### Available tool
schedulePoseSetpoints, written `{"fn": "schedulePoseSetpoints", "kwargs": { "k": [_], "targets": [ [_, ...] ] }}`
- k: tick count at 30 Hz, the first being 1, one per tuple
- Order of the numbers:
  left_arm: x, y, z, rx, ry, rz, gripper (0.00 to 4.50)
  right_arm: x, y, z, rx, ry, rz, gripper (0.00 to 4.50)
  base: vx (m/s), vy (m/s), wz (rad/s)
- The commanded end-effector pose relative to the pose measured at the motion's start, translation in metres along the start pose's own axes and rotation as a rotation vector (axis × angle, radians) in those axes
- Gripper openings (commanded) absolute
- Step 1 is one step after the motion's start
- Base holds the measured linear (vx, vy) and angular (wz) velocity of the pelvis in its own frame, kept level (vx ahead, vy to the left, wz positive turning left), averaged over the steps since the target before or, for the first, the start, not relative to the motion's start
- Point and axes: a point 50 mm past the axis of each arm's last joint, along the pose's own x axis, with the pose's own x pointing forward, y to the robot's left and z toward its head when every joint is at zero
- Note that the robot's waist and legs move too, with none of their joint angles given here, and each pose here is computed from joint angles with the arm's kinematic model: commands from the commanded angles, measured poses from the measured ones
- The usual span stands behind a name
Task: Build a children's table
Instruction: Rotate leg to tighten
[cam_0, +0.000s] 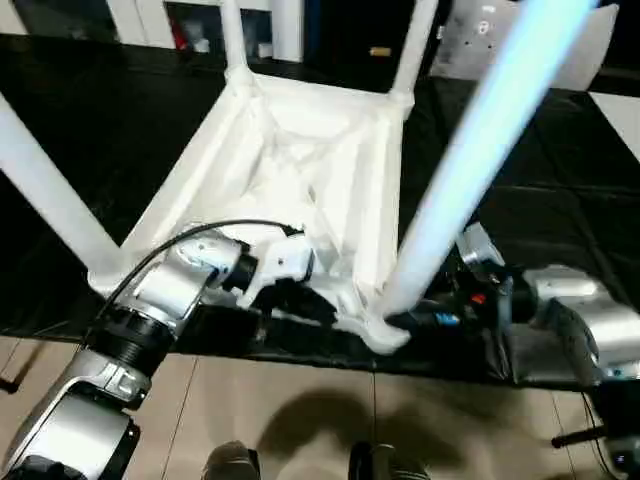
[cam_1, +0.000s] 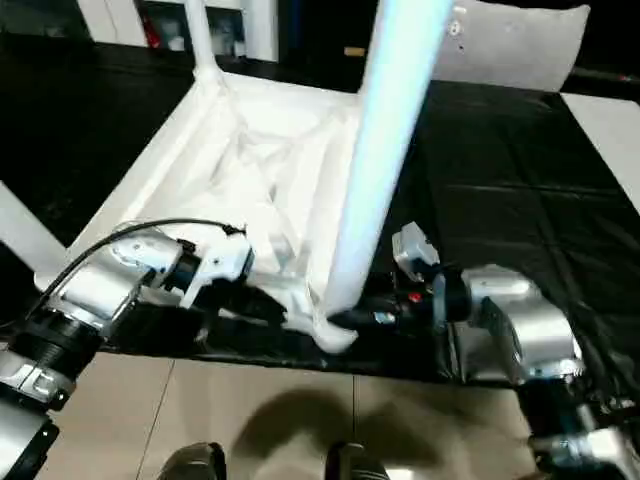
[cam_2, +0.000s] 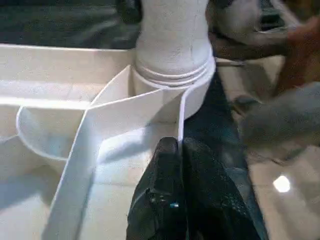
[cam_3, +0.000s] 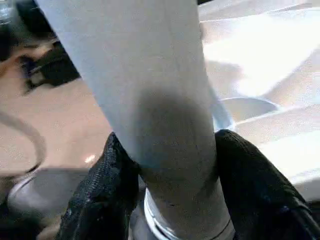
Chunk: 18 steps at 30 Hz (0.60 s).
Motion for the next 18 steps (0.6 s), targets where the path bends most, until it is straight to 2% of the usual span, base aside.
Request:
{"fn": "schedulePoseSetpoints", "kwargs": {
  "k": [1, 2, 3, 5, 6, 9, 10, 14, 15, 18],
  "targets": [
    [0.023, -0.002, 0.012, -0.008, -0.058, 0.052, 0.00, 0.027, 0.008, 0.001, 0.016, -0.034, -0.036, 2.07, 0.000, 0.000, 0.00],
    [0.023, -0.002, 0.012, -0.008, -0.058, 0.052, 0.00, 0.027, 0.008, 0.001, 0.016, -0.034, -0.036, 2.07, 0.000, 0.000, 0.00],
    [0.029, -0.002, 0.013, -0.036, -0.065, 0.098, 0.00, 0.037, 0.005, -0.001, 0.047, -0.044, -0.172, 2.06, 0.000, 0.000, 0.00],
    [0.033, -0.002, 0.015, -0.055, -0.071, 0.123, 0.00, 0.042, 0.004, -0.001, 0.052, -0.048, -0.239, 2.05, 0.000, 0.000, 0.00],
    [0.049, 0.001, 0.021, -0.105, -0.094, 0.216, 0.00, 0.055, -0.006, 0.000, 0.106, -0.068, -0.494, 2.04, 0.000, 0.000, 0.00],
    [0.058, 0.003, 0.026, -0.137, -0.113, 0.266, 0.00, 0.061, -0.011, 0.000, 0.142, -0.073, -0.635, 1.99, 0.000, 0.000, 0.00],
    [0.067, 0.007, 0.031, -0.166, -0.125, 0.333, 0.00, 0.067, -0.014, 0.000, 0.157, -0.080, -0.764, 1.99, 0.000, 0.000, 0.00],
    [0.077, 0.011, 0.038, -0.182, -0.141, 0.403, 0.00, 0.082, -0.014, 0.005, 0.159, -0.118, -0.829, 1.99, 0.000, 0.000, 0.00],
    [0.079, 0.011, 0.041, -0.181, -0.147, 0.414, 0.00, 0.084, -0.013, 0.010, 0.101, -0.111, -0.840, 2.53, 0.000, 0.000, 0.00],
    [0.075, 0.011, 0.039, -0.154, -0.133, 0.406, 0.00, 0.080, -0.012, 0.012, 0.089, -0.132, -0.840, 2.65, 0.000, 0.000, 0.00]
  ]
}}
